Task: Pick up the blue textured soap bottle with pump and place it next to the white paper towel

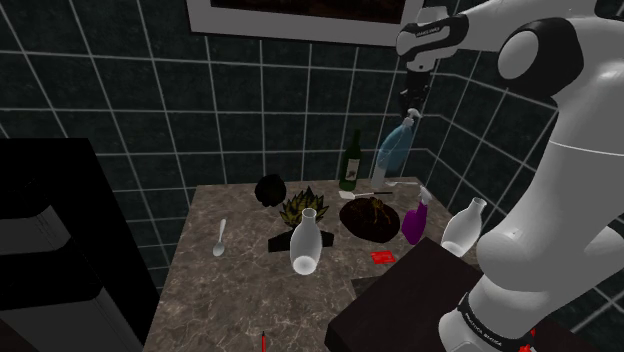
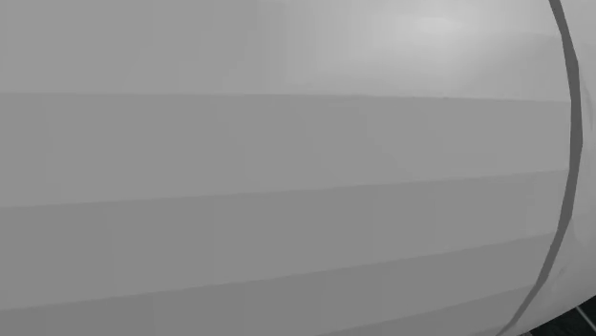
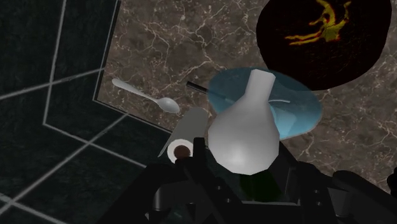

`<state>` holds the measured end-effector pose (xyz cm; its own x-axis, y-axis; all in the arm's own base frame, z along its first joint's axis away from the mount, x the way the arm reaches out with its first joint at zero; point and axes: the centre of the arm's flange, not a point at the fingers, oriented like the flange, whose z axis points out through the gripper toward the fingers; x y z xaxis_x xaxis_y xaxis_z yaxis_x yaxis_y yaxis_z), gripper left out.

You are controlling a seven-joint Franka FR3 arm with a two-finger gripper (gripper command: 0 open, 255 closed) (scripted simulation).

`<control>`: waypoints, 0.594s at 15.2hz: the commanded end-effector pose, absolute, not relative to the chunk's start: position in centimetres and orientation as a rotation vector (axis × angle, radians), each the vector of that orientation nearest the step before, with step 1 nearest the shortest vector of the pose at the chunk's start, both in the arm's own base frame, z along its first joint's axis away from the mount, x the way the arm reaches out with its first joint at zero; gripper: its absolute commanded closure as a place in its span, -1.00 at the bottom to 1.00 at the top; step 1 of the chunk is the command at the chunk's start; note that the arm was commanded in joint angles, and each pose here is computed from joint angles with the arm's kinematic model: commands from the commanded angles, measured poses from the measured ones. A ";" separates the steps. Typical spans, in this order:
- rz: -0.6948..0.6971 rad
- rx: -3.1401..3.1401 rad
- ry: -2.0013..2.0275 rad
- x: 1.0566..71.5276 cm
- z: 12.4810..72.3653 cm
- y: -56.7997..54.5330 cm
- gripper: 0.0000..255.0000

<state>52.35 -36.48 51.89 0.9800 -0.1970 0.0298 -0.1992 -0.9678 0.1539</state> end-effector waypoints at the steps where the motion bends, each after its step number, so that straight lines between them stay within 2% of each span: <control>1: 0.023 2.969 -0.299 52.3 50.7 -36.5 1.00; 9: 0.023 2.969 -0.299 52.3 46.5 -36.5 1.00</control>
